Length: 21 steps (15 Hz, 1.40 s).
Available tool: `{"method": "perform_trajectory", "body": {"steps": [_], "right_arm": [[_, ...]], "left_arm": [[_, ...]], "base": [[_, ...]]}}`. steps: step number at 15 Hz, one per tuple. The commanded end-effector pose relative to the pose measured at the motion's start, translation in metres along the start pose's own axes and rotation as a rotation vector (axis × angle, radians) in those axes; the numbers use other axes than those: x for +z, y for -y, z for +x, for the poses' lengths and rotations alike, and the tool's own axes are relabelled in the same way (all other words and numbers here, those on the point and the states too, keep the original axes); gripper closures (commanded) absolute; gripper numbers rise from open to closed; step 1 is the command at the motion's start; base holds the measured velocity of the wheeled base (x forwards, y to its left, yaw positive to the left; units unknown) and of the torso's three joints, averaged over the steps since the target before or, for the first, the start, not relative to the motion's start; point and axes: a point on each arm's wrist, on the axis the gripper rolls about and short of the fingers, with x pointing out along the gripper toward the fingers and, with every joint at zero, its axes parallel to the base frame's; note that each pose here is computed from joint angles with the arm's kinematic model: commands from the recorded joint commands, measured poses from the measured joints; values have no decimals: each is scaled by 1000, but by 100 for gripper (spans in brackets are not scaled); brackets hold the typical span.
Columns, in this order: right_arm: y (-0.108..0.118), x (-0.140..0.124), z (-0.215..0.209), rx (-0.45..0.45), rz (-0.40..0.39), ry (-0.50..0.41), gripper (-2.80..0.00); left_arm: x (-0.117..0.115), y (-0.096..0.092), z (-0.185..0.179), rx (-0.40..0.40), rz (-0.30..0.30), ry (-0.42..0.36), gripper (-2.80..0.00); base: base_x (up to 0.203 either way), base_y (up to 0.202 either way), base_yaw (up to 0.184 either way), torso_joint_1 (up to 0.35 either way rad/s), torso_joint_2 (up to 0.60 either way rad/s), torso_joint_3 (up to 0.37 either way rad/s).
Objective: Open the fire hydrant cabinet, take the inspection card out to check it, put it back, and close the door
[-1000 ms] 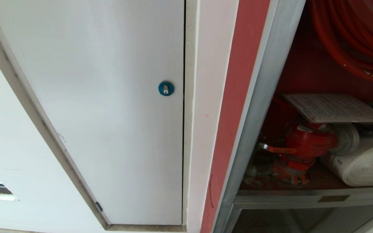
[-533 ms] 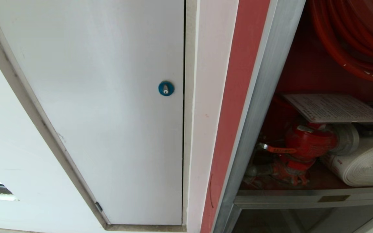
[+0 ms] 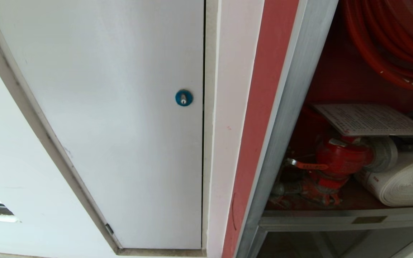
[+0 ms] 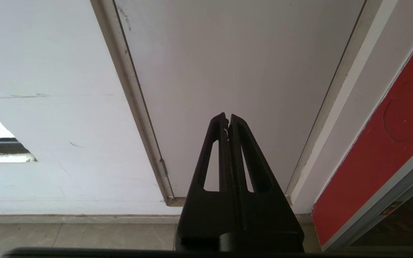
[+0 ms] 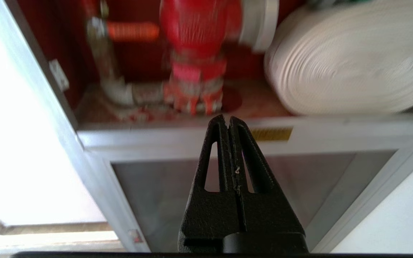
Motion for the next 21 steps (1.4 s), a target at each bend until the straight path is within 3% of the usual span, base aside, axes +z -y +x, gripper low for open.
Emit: {"method": "perform_trajectory", "body": {"steps": [1, 4, 12, 17, 21], "right_arm": [[-1, 33, 12, -3, -23, -33, 0], [-3, 64, 28, -3, -93, -63, 0], [-9, 109, 86, 22, -435, -196, 0], [-5, 133, 110, -95, -838, -343, 0], [-2, 139, 110, -134, -1043, -445, 0]], "left_arm": [[0, 0, 0, 0, 0, -2, 0], [0, 0, 0, 0, 0, -1, 0], [0, 0, 0, 0, 0, -1, 0], [0, 0, 0, 0, 0, -1, 0], [0, 0, 0, 0, 0, -1, 0]], "base": [[0, 0, 0, 0, 0, 0], [0, 0, 0, 0, 0, 0], [0, 0, 0, 0, 0, 0], [0, 0, 0, 0, 0, 0], [0, 0, 0, 0, 0, 0]]}}
